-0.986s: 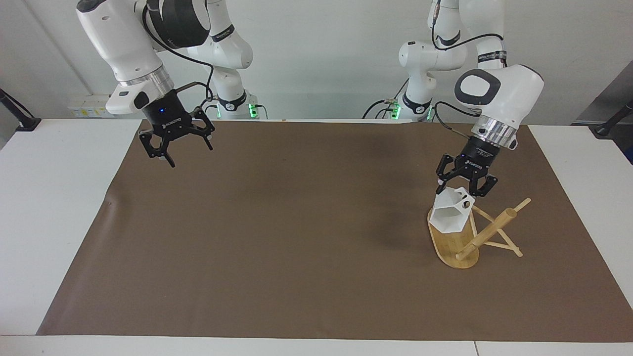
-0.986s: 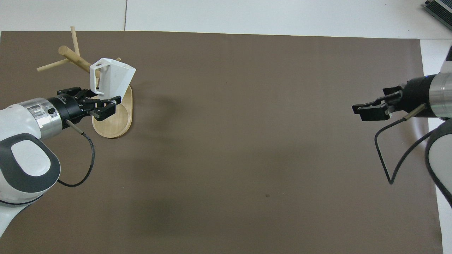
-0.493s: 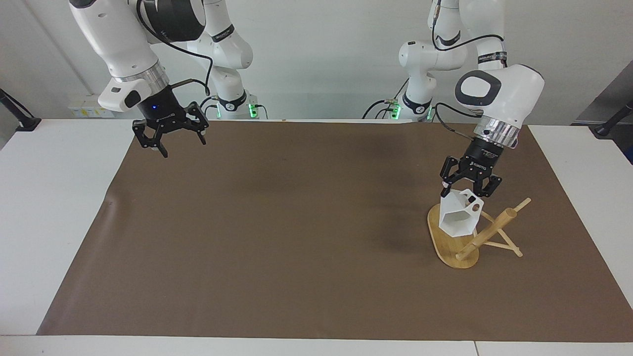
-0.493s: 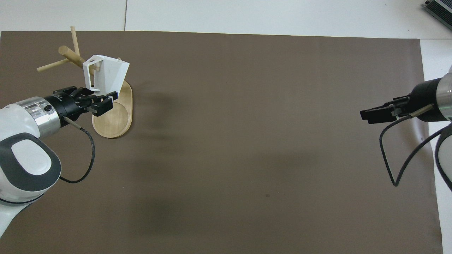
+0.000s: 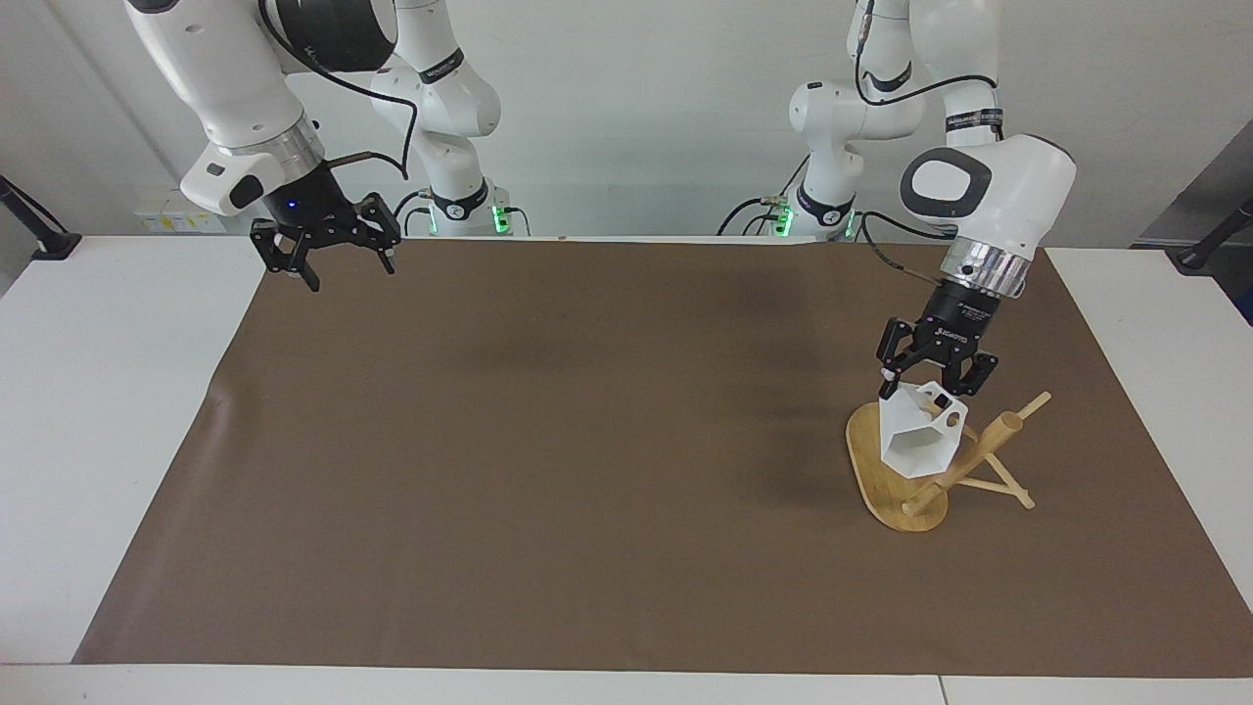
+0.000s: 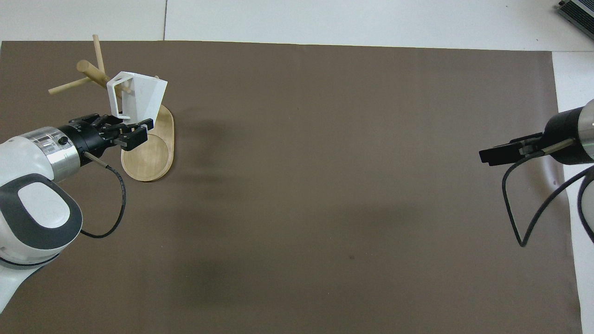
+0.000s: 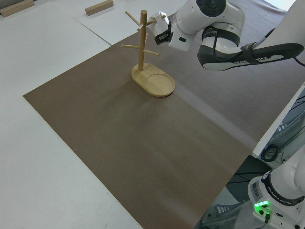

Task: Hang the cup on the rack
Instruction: 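Hook the cup handle onto a rack peg with the left gripper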

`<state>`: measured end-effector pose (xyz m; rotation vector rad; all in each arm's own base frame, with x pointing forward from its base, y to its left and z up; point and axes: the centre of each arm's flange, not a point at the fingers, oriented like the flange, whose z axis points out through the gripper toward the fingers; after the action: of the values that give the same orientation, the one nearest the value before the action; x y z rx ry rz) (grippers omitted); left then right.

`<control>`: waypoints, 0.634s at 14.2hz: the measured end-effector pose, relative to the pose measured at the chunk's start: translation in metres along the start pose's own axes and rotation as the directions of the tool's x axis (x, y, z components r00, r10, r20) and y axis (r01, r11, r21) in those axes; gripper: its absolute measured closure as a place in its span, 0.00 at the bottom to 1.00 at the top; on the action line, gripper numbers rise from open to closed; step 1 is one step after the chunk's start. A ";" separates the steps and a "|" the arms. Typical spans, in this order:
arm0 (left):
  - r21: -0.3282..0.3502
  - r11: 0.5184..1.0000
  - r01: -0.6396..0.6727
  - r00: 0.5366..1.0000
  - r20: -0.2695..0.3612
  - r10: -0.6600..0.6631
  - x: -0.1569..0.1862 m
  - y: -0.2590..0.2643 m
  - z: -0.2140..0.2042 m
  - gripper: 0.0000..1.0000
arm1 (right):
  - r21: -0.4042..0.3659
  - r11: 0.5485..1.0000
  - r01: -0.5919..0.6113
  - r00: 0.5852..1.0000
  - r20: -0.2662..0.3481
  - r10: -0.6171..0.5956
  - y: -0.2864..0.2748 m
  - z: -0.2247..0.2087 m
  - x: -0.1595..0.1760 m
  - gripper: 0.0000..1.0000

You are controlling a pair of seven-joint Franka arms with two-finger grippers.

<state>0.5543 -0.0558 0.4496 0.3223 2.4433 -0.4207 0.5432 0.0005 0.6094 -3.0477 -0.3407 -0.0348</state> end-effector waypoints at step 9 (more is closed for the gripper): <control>-0.027 1.000 0.007 0.999 0.032 -0.006 -0.013 0.017 -0.013 0.00 | -0.037 0.999 -0.030 0.999 0.039 0.031 0.020 -0.012 -0.011 0.00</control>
<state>0.5626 -0.0372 0.4636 0.2940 2.4177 -0.3916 0.5368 -0.0223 0.6196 -3.0926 -0.2993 0.0216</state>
